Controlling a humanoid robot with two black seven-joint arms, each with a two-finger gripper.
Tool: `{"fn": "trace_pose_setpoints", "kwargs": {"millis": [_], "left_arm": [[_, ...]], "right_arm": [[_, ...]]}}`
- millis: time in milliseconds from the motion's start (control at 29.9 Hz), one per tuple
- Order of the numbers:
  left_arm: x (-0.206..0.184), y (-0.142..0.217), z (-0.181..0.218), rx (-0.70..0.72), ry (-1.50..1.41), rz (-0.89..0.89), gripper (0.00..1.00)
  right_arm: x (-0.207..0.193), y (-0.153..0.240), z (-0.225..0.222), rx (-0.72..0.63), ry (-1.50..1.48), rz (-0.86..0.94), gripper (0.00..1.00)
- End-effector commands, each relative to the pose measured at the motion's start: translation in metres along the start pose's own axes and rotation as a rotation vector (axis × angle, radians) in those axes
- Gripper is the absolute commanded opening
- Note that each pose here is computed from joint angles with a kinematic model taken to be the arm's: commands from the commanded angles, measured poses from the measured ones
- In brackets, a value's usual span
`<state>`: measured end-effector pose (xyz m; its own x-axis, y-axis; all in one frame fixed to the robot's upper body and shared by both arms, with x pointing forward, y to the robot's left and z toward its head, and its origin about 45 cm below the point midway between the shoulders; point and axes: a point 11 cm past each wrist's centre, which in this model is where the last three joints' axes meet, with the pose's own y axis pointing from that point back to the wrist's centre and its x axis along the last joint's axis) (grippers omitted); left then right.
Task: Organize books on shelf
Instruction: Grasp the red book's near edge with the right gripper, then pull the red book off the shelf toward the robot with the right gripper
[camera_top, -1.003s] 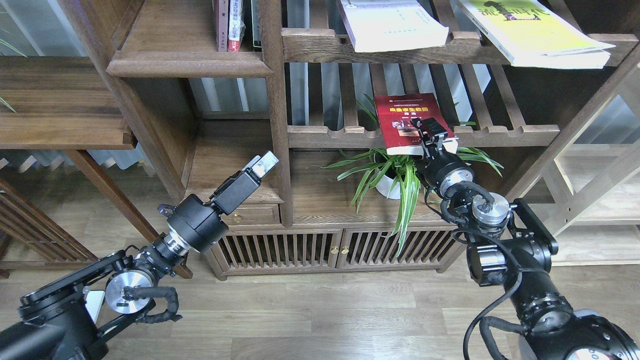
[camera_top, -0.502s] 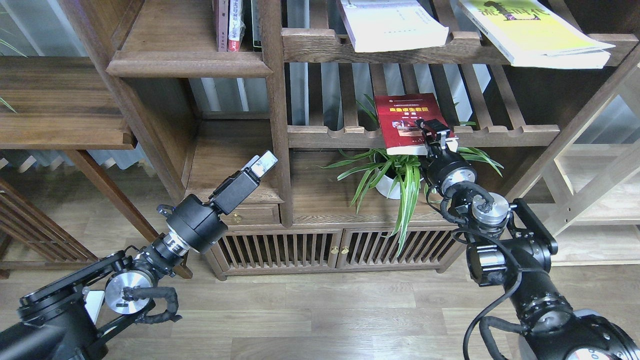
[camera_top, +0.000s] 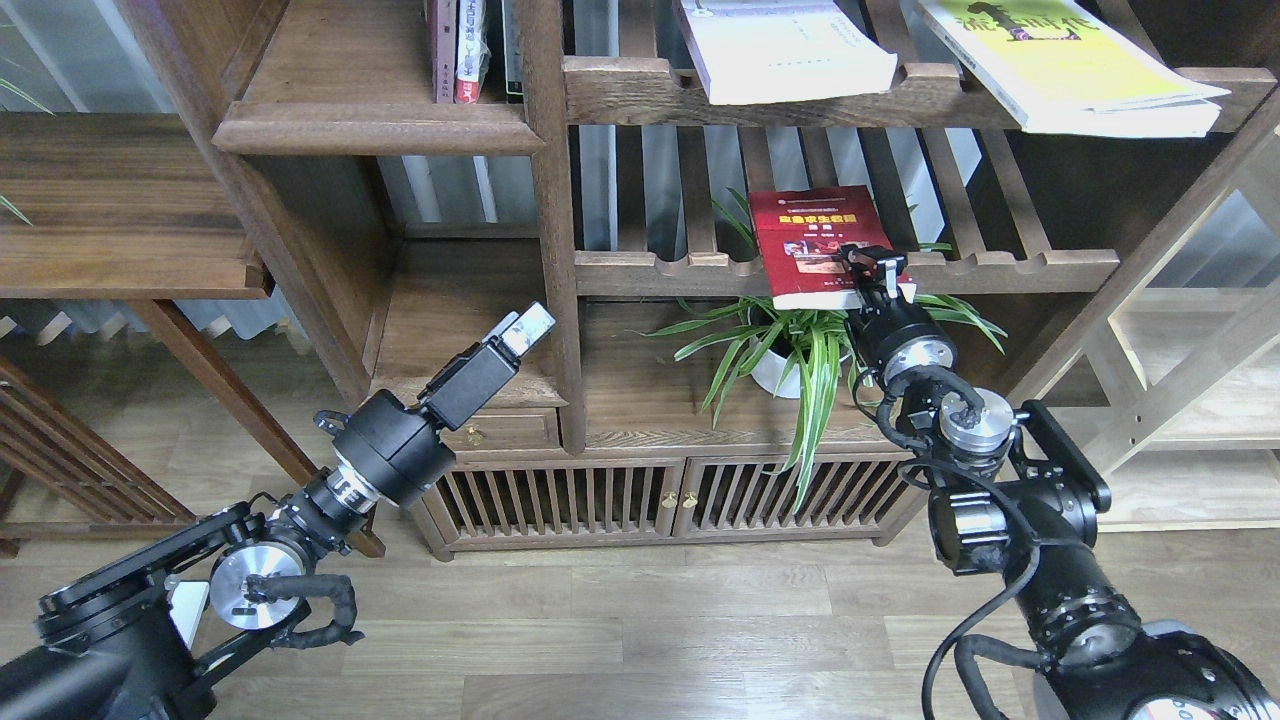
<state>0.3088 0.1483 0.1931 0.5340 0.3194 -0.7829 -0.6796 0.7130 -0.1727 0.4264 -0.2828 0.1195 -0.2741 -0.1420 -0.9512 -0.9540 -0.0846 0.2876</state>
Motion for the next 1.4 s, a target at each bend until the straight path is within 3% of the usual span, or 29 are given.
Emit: {"fn": "trace_pose_setpoints", "kwargs": {"millis": [0,334,635,936,1371], "left_arm": [[0.0,0.0,0.0,-0.003,0.0,0.001,0.99],[0.001,0.0,0.001,-0.002,-0.002,0.002,0.99],[0.008,0.002,0.009,-0.02,-0.016,0.024,0.99],[0.017,0.003,0.017,-0.045,-0.028,0.049,0.99],[0.046,0.003,0.009,-0.078,0.003,0.14,0.99]], "right_arm": [[-0.001,0.0,-0.001,0.009,-0.016,-0.006,0.26],[-0.005,0.002,-0.002,0.012,-0.026,-0.081,0.07],[-0.004,0.011,0.002,0.004,-0.089,-0.121,0.06],[-0.028,0.025,0.009,-0.02,-0.226,-0.288,0.05],[-0.017,0.074,0.041,-0.086,-0.255,-0.497,0.04]]}}
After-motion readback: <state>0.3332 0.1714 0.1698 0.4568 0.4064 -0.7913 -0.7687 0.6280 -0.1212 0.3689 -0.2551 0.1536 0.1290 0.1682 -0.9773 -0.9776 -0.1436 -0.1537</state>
